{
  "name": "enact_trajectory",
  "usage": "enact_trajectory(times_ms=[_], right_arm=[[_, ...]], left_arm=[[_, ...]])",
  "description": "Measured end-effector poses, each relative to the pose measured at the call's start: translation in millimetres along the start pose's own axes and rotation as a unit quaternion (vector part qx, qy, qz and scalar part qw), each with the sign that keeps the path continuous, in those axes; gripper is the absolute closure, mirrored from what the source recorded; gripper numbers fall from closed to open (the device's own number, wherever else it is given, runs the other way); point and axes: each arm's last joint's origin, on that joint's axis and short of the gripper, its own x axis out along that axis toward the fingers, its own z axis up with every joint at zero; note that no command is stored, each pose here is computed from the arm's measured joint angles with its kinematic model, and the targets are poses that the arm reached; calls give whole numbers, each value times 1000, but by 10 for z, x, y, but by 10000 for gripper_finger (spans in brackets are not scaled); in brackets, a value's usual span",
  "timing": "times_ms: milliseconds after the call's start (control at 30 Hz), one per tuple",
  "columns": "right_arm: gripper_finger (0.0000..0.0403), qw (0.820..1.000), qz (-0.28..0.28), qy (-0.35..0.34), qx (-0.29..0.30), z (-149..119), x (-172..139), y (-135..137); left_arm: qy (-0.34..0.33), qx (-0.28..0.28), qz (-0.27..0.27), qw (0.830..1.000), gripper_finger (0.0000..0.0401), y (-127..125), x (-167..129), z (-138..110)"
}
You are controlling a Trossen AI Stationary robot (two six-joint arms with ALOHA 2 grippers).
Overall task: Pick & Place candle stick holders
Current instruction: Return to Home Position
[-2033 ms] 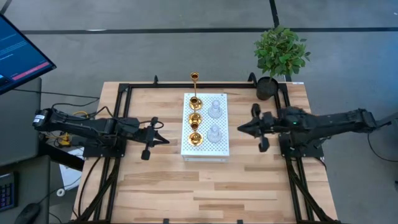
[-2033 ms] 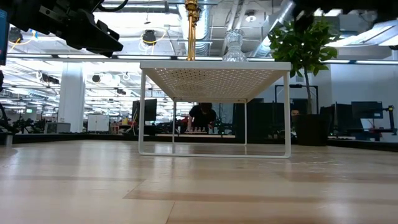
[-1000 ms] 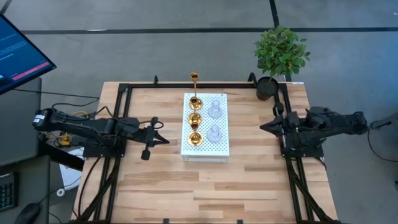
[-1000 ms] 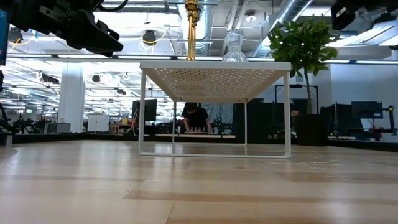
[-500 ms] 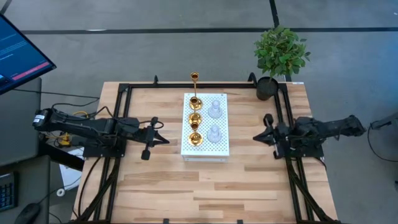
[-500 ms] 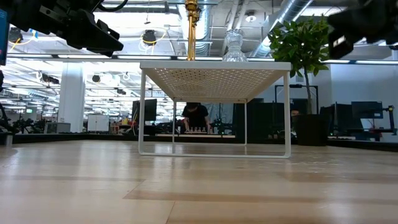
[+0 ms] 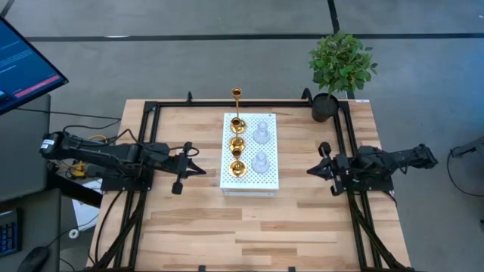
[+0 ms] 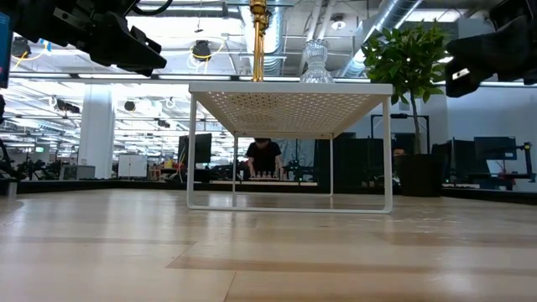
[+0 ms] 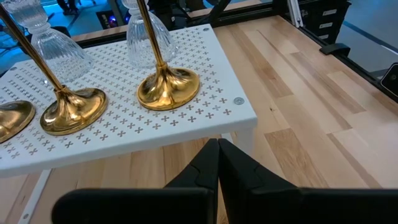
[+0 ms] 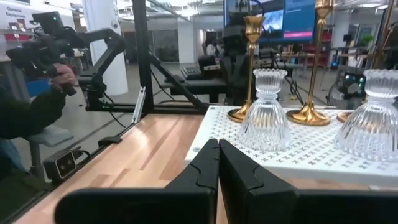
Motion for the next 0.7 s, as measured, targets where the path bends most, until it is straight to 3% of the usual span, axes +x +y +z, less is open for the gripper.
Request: enact_trajectory(times_ms=[467, 700], right_arm=[[403, 999, 14, 23, -34, -103, 9, 6], [403, 998, 9, 23, -52, -104, 10, -2]], left_arm=[[52, -2, -11, 999, 393, -22, 211, -109], [40, -11, -8, 999, 393, -21, 381, -113]])
